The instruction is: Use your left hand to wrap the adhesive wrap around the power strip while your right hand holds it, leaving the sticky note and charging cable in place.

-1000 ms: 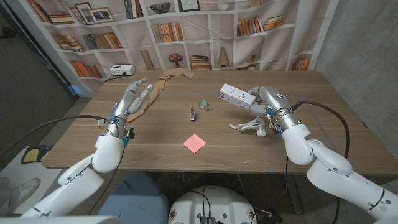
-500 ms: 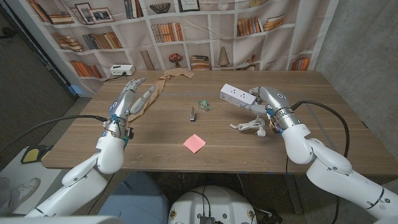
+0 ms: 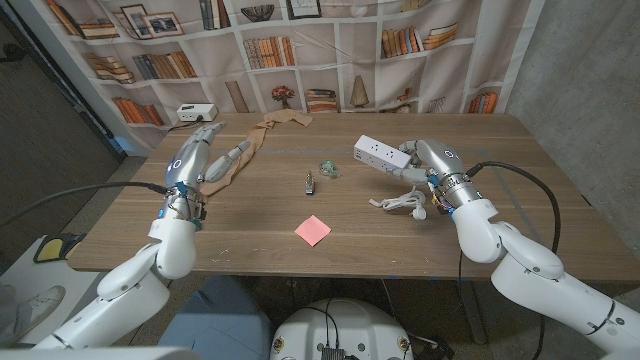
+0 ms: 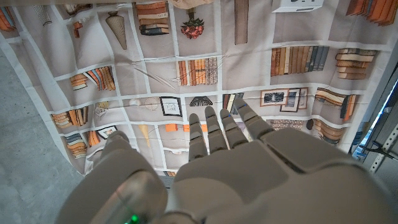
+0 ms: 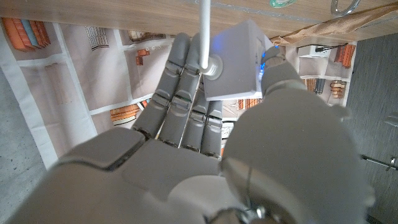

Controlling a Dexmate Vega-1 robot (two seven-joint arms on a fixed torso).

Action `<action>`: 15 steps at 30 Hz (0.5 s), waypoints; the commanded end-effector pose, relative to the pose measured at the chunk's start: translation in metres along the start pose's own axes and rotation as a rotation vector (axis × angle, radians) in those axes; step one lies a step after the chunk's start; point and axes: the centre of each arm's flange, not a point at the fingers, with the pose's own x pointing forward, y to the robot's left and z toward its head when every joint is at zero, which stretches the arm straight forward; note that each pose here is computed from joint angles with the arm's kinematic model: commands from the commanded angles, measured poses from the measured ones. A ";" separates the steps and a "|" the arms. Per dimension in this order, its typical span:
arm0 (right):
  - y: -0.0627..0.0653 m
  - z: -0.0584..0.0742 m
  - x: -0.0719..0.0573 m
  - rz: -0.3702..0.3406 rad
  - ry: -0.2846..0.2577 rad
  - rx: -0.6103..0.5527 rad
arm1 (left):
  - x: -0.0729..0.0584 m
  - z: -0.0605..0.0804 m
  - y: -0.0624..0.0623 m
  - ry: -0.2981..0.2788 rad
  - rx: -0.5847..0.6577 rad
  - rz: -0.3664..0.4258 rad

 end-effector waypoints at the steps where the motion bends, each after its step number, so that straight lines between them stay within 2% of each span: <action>1: 0.001 -0.002 -0.001 0.000 0.013 0.002 | 0.005 -0.003 0.008 -0.061 0.096 -0.052; 10: 0.002 -0.002 -0.001 0.000 0.015 0.000 | 0.003 -0.008 0.009 -0.104 0.126 -0.101; 15: 0.001 0.000 -0.002 -0.003 0.013 -0.001 | 0.001 -0.011 0.015 -0.120 0.143 -0.115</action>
